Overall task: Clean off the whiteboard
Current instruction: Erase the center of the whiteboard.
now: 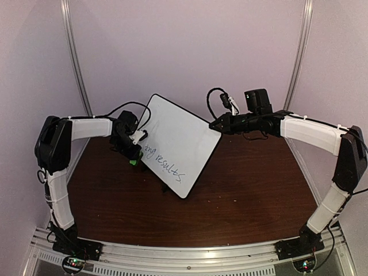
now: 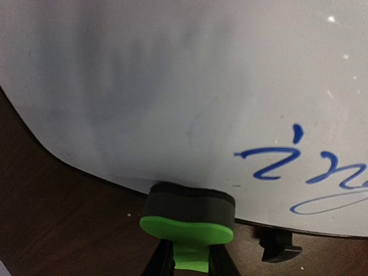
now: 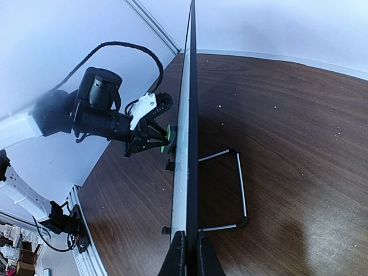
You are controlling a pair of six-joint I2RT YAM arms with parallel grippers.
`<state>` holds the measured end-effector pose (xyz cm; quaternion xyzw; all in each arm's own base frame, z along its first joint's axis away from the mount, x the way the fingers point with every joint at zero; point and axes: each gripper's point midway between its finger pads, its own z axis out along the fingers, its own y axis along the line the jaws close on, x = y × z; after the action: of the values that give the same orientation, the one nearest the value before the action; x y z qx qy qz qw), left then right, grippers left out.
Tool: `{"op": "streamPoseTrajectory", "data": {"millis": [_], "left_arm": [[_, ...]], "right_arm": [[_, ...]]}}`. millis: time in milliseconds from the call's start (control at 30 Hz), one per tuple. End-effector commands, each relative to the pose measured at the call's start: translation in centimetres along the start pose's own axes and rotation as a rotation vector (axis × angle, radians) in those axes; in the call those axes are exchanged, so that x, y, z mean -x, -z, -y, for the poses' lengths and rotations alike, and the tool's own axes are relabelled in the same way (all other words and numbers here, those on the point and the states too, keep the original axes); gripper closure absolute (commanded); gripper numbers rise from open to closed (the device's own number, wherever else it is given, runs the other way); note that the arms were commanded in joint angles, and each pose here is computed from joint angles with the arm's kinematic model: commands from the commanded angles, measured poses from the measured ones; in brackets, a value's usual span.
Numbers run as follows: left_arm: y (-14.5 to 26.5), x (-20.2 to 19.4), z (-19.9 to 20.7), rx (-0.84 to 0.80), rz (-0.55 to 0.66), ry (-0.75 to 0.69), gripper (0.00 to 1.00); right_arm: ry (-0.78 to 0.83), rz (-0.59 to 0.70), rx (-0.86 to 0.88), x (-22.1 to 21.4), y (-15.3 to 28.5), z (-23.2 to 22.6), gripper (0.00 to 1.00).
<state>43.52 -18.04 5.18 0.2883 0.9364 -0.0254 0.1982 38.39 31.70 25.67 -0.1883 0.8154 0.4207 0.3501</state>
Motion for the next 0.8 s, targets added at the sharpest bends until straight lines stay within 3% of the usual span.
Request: {"op": "streamPoseTrajectory", "data": {"millis": [0, 333, 467, 567, 767], "left_arm": [[-0.1, 1.9, 1.8, -0.065, 0.071, -0.020, 1.00], [3.6, 11.1, -0.2, -0.008, 0.283, -0.005, 1.00], [4.0, 13.0, -1.3, 0.035, 0.315, 0.003, 1.00], [3.2, 12.3, -0.8, 0.011, 0.287, 0.004, 1.00], [0.5, 6.3, 0.7, -0.039, 0.149, 0.019, 1.00]], "right_arm": [[0.107, -0.114, 0.160, -3.3, -1.2, -3.7, 1.00], [0.108, -0.116, 0.154, -3.5, -1.1, -3.6, 1.00], [0.113, -0.112, 0.153, -3.4, -1.0, -3.7, 1.00], [0.113, -0.113, 0.152, -3.4, -0.9, -3.7, 1.00], [0.110, -0.115, 0.153, -3.6, -1.0, -3.6, 1.00]]}}
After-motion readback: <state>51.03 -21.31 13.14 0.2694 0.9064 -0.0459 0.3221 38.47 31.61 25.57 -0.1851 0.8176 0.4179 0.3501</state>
